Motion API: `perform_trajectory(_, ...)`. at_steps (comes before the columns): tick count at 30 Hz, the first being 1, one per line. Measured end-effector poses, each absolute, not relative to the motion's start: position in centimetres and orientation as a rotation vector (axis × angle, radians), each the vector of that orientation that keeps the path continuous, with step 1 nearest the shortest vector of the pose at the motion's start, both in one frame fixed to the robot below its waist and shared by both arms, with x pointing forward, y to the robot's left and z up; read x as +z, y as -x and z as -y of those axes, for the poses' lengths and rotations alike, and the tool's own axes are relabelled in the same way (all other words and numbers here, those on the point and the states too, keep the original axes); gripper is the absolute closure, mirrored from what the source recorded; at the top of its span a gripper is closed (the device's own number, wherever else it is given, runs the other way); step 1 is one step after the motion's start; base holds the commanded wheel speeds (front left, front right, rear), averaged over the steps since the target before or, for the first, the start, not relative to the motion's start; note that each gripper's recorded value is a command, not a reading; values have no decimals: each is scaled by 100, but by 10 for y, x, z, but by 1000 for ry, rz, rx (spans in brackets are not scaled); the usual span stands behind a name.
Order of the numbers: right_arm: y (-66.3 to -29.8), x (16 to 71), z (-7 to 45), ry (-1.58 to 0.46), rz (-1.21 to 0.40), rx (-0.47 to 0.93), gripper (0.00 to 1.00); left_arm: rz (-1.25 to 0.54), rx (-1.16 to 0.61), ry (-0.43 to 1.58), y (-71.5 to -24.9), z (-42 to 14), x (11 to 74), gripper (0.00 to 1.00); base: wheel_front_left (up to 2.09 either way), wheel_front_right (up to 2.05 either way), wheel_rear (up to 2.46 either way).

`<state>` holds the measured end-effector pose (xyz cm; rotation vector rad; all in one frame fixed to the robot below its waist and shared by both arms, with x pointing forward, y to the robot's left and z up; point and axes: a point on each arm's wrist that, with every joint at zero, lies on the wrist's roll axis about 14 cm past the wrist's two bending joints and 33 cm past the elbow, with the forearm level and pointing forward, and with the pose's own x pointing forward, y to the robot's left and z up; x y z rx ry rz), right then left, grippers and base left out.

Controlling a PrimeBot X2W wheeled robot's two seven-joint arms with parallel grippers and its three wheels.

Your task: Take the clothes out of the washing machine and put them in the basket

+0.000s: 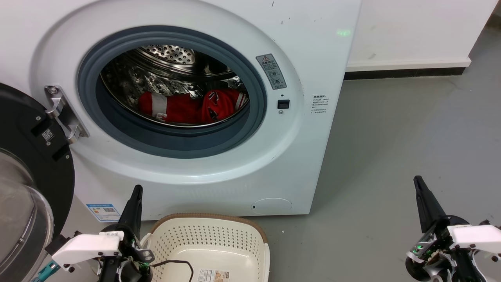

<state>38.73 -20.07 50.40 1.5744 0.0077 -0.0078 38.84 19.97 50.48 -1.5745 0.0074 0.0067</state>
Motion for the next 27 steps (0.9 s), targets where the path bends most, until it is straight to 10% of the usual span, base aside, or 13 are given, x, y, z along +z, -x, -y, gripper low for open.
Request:
perform_trajectory(20, -387, 504, 201, -1574, -8, -8, 100, -7, 7, 1575, -388, -200, 505, 100, 0, 0, 0)
perform_trajectory(21, -387, 502, 201, -1575, -11, -12, 0, -12, 11, 1575, -388, -200, 503, 0, 0, 0, 0)
perform_trajectory(27, -374, 477, 203, -1578, -62, -81, 0, -68, 81, 1579, -375, -199, 476, 0, 0, 0, 0)
